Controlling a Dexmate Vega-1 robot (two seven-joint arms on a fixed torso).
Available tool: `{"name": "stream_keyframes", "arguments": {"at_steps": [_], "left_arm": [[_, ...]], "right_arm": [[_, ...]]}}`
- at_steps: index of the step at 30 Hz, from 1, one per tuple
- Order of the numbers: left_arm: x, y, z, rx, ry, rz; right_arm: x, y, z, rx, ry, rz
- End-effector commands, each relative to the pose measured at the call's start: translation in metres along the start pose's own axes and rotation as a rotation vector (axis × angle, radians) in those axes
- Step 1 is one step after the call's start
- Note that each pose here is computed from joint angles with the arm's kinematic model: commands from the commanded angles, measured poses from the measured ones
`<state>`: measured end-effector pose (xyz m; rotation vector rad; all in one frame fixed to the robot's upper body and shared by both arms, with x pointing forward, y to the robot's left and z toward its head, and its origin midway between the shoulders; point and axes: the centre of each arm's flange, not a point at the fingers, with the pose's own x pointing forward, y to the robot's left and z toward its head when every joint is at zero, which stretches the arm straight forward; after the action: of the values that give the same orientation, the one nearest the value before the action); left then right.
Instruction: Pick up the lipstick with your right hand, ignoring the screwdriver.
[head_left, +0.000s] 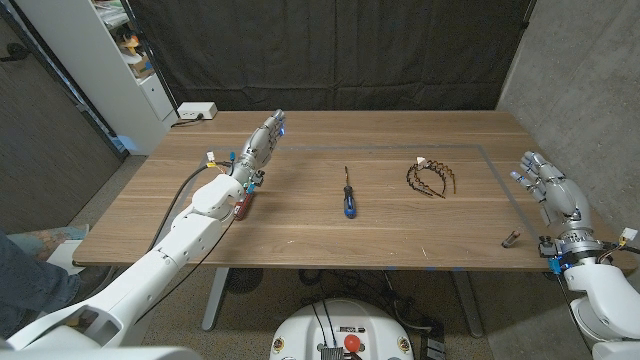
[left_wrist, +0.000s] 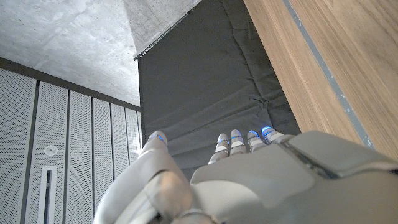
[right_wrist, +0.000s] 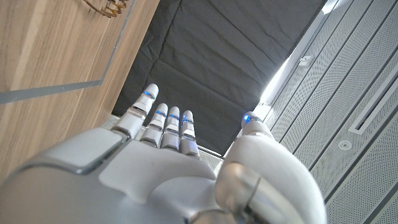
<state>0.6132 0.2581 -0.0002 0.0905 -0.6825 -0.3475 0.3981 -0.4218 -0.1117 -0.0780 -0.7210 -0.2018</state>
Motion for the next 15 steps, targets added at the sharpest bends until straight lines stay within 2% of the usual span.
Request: {"name": "stream_keyframes", "arguments": {"at_steps": [1, 15], "left_arm": [[0.0053, 0.0005, 0.0027, 0.006, 0.0, -0.001], [0.0107, -0.0014, 0.0028, 0.005, -0.002, -0.002]], "right_arm": [[-0.006, -0.0031, -0.0008, -0.021, -0.001, -0.022], [-0.0117, -0.009, -0.002, -0.038, 0.006, -0.051]]}}
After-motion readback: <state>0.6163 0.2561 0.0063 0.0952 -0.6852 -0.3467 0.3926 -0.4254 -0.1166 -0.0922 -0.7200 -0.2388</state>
